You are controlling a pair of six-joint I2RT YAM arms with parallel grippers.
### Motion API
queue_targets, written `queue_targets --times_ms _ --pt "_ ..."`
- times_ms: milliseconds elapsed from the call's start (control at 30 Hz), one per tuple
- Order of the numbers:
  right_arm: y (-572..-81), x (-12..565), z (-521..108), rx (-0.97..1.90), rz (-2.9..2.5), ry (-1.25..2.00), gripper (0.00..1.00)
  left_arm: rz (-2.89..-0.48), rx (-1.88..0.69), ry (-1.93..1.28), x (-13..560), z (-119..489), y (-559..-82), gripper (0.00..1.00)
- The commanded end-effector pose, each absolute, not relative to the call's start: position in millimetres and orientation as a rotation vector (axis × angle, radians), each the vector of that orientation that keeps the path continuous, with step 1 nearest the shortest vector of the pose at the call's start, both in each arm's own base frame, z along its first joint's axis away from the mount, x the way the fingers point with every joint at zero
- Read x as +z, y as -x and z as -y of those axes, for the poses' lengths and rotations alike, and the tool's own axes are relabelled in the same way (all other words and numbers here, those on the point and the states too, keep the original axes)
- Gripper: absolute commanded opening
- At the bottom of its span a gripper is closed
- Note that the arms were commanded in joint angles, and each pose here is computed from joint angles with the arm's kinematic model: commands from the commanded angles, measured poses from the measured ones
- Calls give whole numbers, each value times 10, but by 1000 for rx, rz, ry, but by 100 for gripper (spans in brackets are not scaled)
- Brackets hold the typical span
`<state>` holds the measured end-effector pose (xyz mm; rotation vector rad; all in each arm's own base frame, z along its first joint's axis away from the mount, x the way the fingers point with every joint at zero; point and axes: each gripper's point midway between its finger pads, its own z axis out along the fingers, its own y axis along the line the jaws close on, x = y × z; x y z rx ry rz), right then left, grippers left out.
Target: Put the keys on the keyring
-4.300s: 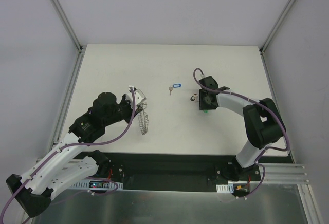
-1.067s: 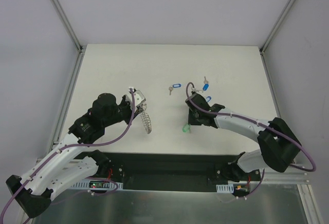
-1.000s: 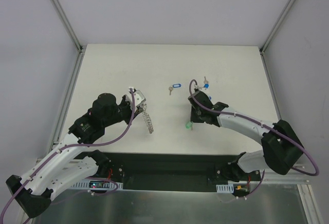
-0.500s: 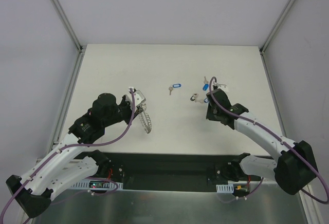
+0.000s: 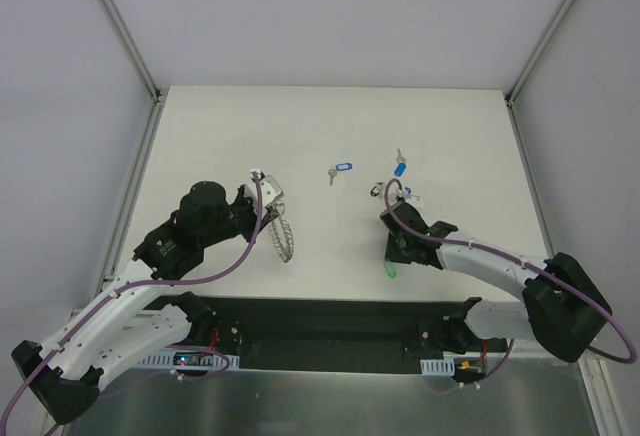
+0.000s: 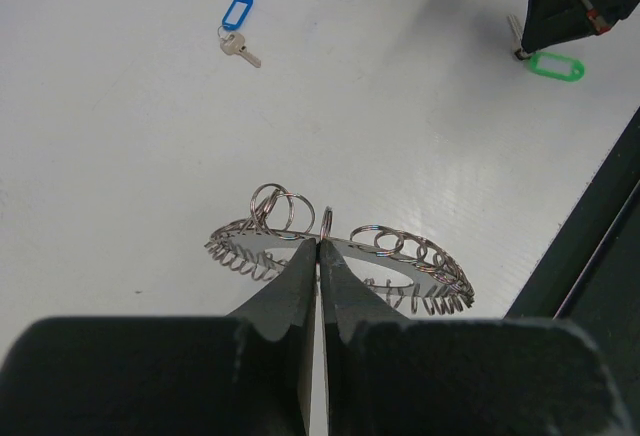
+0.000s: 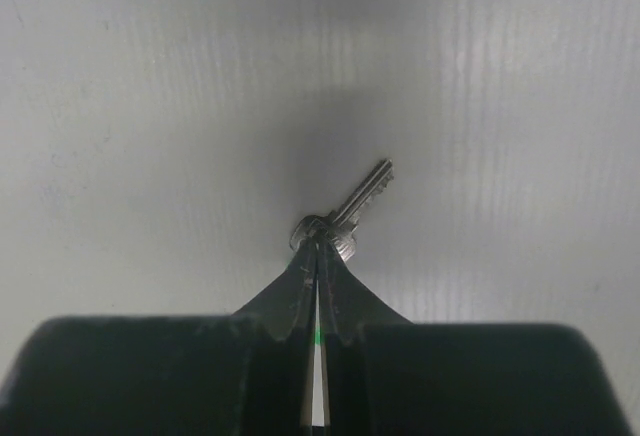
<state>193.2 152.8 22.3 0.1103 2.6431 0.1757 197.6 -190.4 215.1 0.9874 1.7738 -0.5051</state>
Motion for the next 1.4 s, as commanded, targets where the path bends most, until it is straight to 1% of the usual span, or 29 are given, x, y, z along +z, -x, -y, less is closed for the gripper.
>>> queue_targets --times_ms 0,167,367,467,500,533,567,633,733,933,1033,1167,1367 --pt "-2006 250 -1793 257 -2608 -211 1 -1710 -525 -958 2310 1970 -2006 0" --pt "-2018 222 -1979 288 -2605 -234 1 -1707 -528 -959 2317 1974 -2002 0" --pt "-2206 348 -2100 292 -2553 -329 3 -1712 -526 -960 2302 1974 -2006 0" --pt "-2325 475 -2133 273 -2520 -351 12 -1714 -526 -960 2298 1975 -2008 0" --pt "-2357 513 -2144 269 -2511 -345 20 -1712 -526 -962 2298 1977 -2006 0" --pt "-2404 574 -2176 275 -2497 -335 25 -1714 -525 -962 2294 1976 -2010 0" --pt "-2443 615 -2180 275 -2487 -328 33 -1715 -522 -960 2293 1972 -2014 0" --pt "-2467 647 -2156 254 -2489 -290 38 -1716 -520 -959 2290 1969 -2014 0" --pt "-2445 697 -2130 252 -2493 -232 49 -1715 -518 -959 2293 1967 -2019 0" --pt "-2156 544 -1998 272 -2565 -114 50 -1709 -516 -957 2312 1962 -2018 0" --pt "-1993 431 -1996 330 -2605 -57 49 -1705 -517 -962 2320 1964 -2012 0" --pt "-1921 332 -2005 338 -2627 -23 49 -1701 -492 -961 2344 1927 -2025 0" --pt "-1922 285 -2305 424 -2643 70 49 -1698 -440 -938 2553 1857 -2112 0"
